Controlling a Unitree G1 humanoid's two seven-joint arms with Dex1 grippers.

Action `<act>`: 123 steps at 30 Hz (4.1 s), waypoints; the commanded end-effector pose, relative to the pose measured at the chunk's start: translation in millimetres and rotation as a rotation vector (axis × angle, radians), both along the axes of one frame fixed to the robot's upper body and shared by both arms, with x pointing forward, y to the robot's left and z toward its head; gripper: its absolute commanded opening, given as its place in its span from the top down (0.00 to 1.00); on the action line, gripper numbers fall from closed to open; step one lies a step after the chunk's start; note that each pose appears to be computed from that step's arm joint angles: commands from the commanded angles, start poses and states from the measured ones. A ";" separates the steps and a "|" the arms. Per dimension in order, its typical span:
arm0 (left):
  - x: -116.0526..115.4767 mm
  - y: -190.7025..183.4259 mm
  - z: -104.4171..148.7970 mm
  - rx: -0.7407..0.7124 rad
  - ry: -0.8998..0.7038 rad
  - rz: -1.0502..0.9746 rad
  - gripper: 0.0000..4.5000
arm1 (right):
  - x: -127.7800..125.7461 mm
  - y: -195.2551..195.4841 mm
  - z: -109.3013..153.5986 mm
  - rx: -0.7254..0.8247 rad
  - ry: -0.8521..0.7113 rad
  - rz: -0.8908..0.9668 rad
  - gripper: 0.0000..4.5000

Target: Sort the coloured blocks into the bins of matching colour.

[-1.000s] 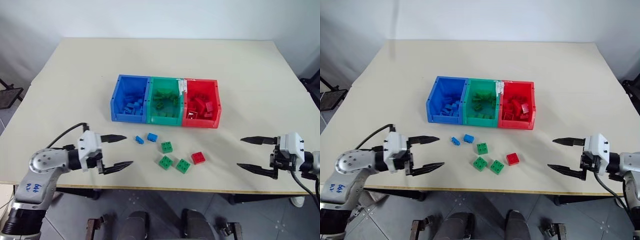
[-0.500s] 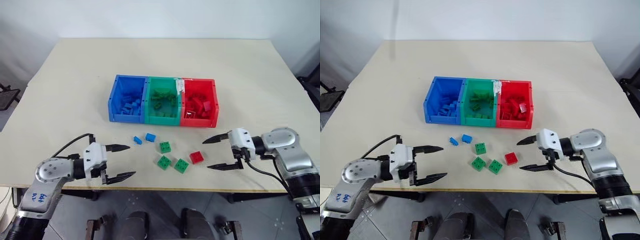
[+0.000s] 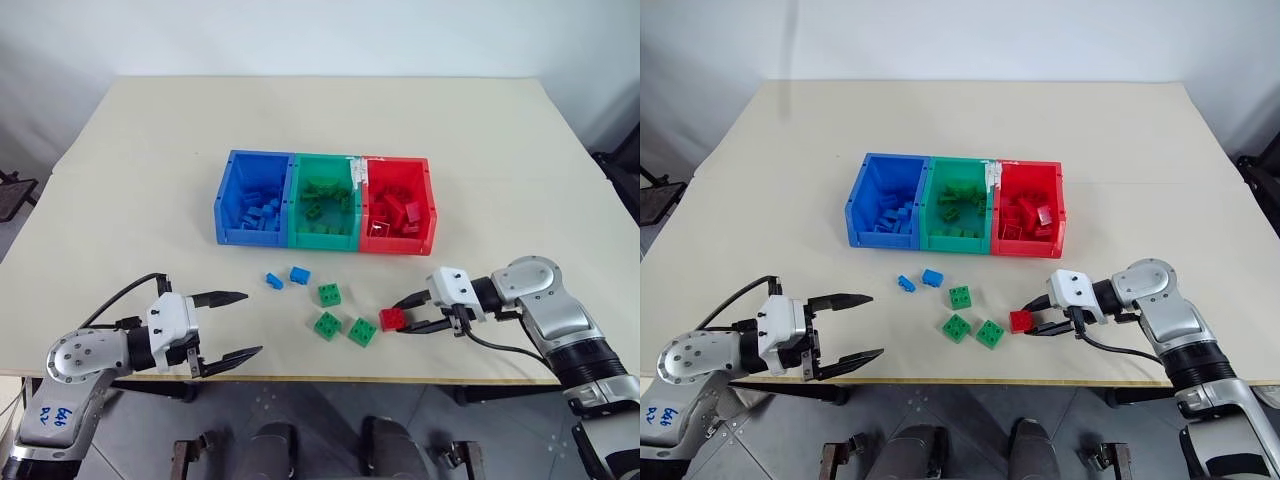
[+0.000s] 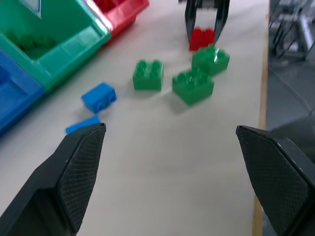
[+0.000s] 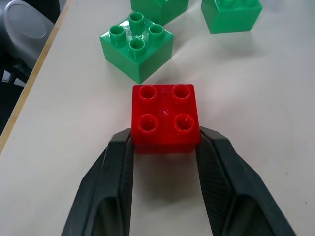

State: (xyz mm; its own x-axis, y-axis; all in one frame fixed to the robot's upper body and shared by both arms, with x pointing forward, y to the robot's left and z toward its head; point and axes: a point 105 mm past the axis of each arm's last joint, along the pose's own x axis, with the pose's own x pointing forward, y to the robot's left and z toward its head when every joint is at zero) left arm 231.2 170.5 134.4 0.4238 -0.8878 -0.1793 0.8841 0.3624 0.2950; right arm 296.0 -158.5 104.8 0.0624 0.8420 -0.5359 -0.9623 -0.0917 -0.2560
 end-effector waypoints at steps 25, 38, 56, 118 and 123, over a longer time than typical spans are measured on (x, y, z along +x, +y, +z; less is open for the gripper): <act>2.3 30.4 23.0 -0.106 0.010 0.160 0.00 | 109.1 2.0 128.6 0.456 -0.299 -0.602 0.08; 24.4 -29.6 20.2 -0.068 0.030 -0.158 0.00 | 3.7 -110.7 61.6 0.205 -0.155 -0.552 0.00; 17.4 8.2 16.0 0.001 0.011 -0.083 0.00 | -44.8 32.5 10.8 0.240 0.175 -0.222 0.00; 36.9 -10.0 21.9 -0.065 -0.087 0.007 0.00 | 6.4 -72.4 59.8 0.278 -0.210 -0.441 0.00; 43.3 -19.2 20.4 -0.035 -0.083 -0.067 0.00 | 3.1 -84.4 55.6 0.282 -0.223 -0.446 0.00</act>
State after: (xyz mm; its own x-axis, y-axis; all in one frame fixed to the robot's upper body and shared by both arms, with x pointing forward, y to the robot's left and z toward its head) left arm 276.8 151.2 154.2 0.3963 -0.9132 -0.0950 0.8756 0.3449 0.3381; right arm 300.1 -243.0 146.9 0.5312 0.8030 -0.2702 -0.8273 0.4229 -0.3698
